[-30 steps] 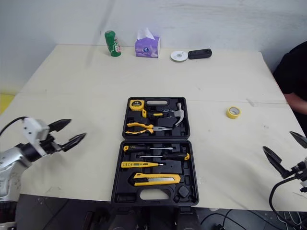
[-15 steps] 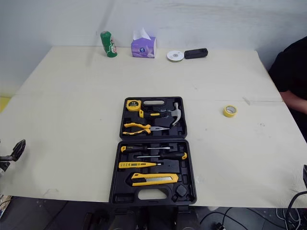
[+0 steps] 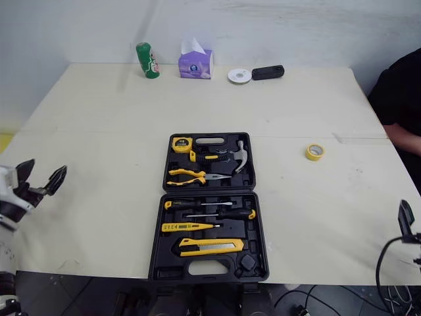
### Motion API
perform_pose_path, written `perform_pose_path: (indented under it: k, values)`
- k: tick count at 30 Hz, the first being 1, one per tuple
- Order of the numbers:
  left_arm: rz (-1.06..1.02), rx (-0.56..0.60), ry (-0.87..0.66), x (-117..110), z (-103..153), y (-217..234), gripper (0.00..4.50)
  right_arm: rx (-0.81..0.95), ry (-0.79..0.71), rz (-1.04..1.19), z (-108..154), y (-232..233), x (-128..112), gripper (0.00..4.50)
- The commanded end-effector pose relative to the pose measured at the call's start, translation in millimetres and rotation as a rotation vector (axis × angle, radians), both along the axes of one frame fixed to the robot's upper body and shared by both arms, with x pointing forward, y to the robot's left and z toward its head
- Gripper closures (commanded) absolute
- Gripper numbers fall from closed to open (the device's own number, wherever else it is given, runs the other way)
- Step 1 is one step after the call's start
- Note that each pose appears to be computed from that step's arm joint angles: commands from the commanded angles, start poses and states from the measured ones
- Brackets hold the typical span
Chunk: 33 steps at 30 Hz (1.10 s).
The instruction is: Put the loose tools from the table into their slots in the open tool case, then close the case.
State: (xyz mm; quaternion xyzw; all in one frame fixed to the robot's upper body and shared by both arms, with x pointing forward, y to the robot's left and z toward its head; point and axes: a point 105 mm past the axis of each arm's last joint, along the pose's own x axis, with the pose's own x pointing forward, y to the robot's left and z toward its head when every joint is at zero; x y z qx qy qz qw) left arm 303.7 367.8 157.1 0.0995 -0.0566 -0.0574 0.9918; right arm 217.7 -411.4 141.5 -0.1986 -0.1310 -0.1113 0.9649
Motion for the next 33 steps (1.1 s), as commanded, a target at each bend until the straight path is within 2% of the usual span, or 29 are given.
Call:
perform_pose_path:
  k: [1,2,5,9,13,21,27,30,33]
  values:
    - [-0.159,0.041,-0.049,13,26,-39,0.07,0.035,-0.061,0.060,33,12,21,0.00]
    - [-0.183,0.041,-0.052,15,29,-45,0.07,0.051,-0.054,0.054,35,12,25,0.00]
    - [-0.331,0.035,-0.080,22,48,-80,0.07,0.133,0.104,0.047,32,17,48,0.00]
    - [-0.581,0.035,-0.088,12,64,-139,0.07,0.086,0.148,0.286,59,67,74,0.00]
    - [-0.720,0.041,-0.067,3,67,-174,0.07,0.031,0.322,0.445,64,98,92,0.00]
    - [-0.868,0.049,-0.092,-1,72,-216,0.07,-0.212,0.710,0.613,72,126,123,0.00]
    - [-0.907,0.041,-0.088,-3,71,-227,0.07,-0.282,0.855,0.628,77,126,137,0.00]
    - [-1.002,-0.008,-0.041,-12,69,-239,0.07,-0.332,0.965,0.630,78,124,147,0.00]
    - [-1.062,-0.003,-0.037,-17,69,-249,0.07,-0.363,1.012,0.606,79,122,162,0.00]
